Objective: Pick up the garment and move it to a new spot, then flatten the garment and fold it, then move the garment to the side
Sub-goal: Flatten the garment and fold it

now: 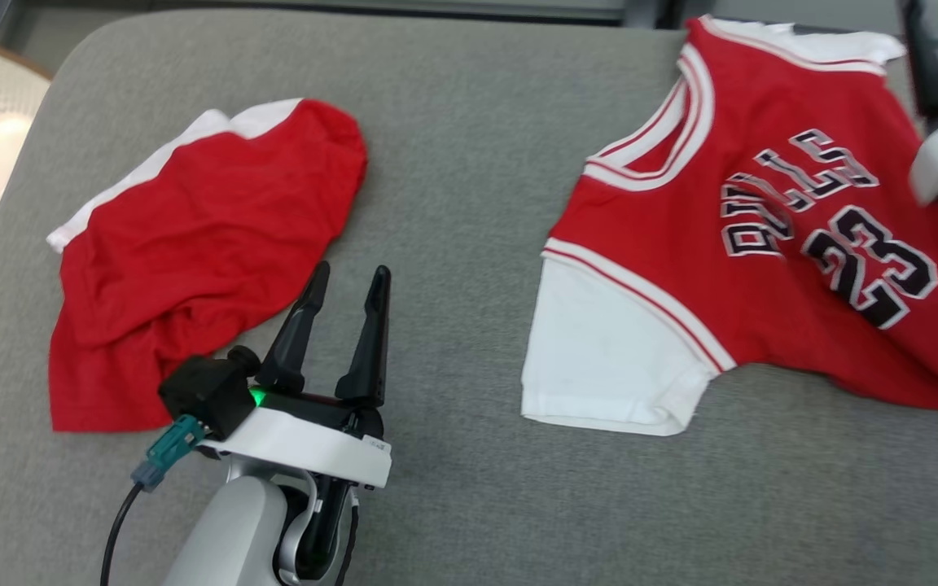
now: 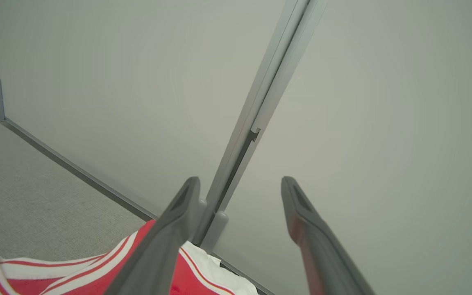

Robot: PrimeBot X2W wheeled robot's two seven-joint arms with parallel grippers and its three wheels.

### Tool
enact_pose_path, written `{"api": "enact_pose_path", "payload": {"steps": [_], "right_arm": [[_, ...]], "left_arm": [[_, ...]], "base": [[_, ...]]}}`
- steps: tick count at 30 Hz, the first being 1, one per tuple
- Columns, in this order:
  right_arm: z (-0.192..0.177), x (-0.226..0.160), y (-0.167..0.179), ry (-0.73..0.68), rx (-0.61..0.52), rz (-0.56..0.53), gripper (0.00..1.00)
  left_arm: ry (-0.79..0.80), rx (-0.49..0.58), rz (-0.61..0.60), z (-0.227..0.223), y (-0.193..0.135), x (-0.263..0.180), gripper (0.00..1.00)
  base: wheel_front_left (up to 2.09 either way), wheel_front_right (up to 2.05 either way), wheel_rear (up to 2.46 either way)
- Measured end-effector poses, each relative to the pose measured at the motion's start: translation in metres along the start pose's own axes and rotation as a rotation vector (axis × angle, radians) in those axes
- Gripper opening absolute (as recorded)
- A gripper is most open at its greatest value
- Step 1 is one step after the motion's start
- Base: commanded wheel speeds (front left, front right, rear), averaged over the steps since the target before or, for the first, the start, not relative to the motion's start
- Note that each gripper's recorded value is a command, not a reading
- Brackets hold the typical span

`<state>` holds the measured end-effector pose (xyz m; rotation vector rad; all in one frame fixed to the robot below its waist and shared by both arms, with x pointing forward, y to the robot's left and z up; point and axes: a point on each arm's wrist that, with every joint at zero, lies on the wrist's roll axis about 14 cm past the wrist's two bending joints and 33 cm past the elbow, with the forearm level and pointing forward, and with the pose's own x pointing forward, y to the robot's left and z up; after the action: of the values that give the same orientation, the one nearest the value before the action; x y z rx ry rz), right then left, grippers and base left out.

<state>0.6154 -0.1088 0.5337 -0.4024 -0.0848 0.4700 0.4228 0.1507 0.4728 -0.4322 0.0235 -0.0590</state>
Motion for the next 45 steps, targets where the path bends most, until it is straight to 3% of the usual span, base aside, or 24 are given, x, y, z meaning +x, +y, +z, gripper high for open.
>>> {"api": "enact_pose_path", "payload": {"steps": [8, 11, 15, 19, 33, 45], "right_arm": [[-0.024, -0.111, 0.036, 0.025, 0.221, -0.112, 1.0], [-0.036, -0.156, 0.042, 0.054, 0.305, -0.205, 1.0], [-0.053, -0.209, 0.051, 0.116, 0.356, -0.298, 1.0], [-0.059, -0.239, 0.051, 0.141, 0.384, -0.379, 1.0], [-0.077, -0.241, 0.041, 0.193, 0.376, -0.425, 1.0], [-0.134, -0.211, 0.031, 0.351, 0.376, -0.393, 1.0]], "left_arm": [[-0.021, -0.007, -0.058, 0.006, -0.023, -0.009, 1.0], [-0.017, -0.007, -0.076, 0.004, -0.031, -0.012, 1.0], [-0.008, -0.001, -0.135, 0.001, -0.05, -0.015, 1.0], [-0.017, -0.002, -0.17, 0.004, -0.062, -0.013, 1.0], [0.021, -0.001, -0.194, -0.01, -0.067, -0.011, 1.0], [0.061, 0.012, -0.14, -0.025, -0.044, -0.001, 1.0]], "base": [[0.0, 0.0, 0.0], [0.0, 0.0, 0.0], [0.0, 0.0, 0.0], [0.0, 0.0, 0.0], [0.0, 0.0, 0.0], [0.0, 0.0, 0.0]]}}
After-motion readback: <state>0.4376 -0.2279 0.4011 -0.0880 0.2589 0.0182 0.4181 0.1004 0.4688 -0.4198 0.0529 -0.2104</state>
